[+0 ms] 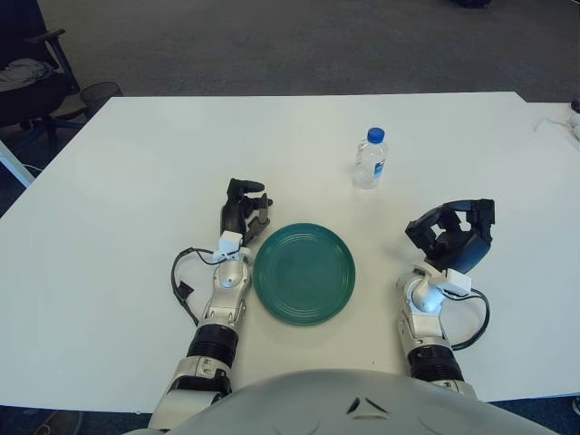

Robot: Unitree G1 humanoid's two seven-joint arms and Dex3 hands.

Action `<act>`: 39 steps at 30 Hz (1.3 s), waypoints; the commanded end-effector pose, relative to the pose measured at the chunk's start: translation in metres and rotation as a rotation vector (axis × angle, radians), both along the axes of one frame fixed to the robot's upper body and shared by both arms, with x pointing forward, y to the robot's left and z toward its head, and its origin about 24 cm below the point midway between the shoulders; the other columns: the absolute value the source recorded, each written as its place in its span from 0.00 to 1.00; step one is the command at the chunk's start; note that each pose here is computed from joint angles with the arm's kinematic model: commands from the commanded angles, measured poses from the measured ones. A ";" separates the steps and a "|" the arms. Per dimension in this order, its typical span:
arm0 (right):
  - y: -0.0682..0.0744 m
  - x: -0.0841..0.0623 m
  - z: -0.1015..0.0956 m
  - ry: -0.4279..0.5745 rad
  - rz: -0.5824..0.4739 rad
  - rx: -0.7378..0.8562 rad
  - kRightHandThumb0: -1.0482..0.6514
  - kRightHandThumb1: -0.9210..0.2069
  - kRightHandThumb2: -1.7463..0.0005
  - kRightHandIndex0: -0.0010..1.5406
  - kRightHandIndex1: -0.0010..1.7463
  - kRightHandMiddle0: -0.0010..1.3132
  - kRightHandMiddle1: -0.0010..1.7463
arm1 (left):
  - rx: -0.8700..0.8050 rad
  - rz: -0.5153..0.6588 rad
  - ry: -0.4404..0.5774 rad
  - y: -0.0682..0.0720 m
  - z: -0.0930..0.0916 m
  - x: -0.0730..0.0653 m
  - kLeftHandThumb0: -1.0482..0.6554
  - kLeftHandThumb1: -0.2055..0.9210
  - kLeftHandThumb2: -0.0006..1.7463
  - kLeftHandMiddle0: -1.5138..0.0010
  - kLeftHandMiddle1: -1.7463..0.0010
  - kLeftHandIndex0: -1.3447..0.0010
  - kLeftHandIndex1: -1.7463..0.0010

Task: Put the bottle into the plate.

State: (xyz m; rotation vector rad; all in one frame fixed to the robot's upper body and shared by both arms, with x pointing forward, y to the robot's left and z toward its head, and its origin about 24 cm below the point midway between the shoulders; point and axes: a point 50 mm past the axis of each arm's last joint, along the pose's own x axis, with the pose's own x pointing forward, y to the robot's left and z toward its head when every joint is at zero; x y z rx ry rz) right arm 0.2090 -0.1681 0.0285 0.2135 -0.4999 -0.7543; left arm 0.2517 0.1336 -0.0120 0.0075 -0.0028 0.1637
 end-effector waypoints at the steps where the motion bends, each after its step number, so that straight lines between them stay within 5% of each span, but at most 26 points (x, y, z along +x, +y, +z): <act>1: -0.003 -0.040 -0.052 0.270 0.035 -0.036 0.35 0.51 0.27 0.73 1.00 0.44 1.00 | 0.015 0.041 0.203 0.012 -0.036 -0.027 0.40 0.86 0.42 0.60 0.34 0.79 0.00; 10: -0.002 -0.036 -0.068 0.420 0.170 -0.118 0.34 0.54 0.24 0.71 1.00 0.47 1.00 | 0.010 0.041 0.204 0.012 -0.036 -0.026 0.40 0.87 0.41 0.60 0.34 0.79 0.00; 20: 0.003 -0.019 -0.068 0.465 0.269 -0.147 0.34 0.52 0.26 0.67 1.00 0.45 1.00 | 0.009 0.036 0.199 0.011 -0.035 -0.025 0.40 0.87 0.41 0.60 0.34 0.79 0.00; 39: 0.009 0.018 -0.072 0.590 0.346 -0.145 0.35 0.49 0.29 0.62 1.00 0.43 1.00 | 0.021 0.040 0.200 0.011 -0.035 -0.025 0.40 0.91 0.38 0.59 0.34 0.81 0.00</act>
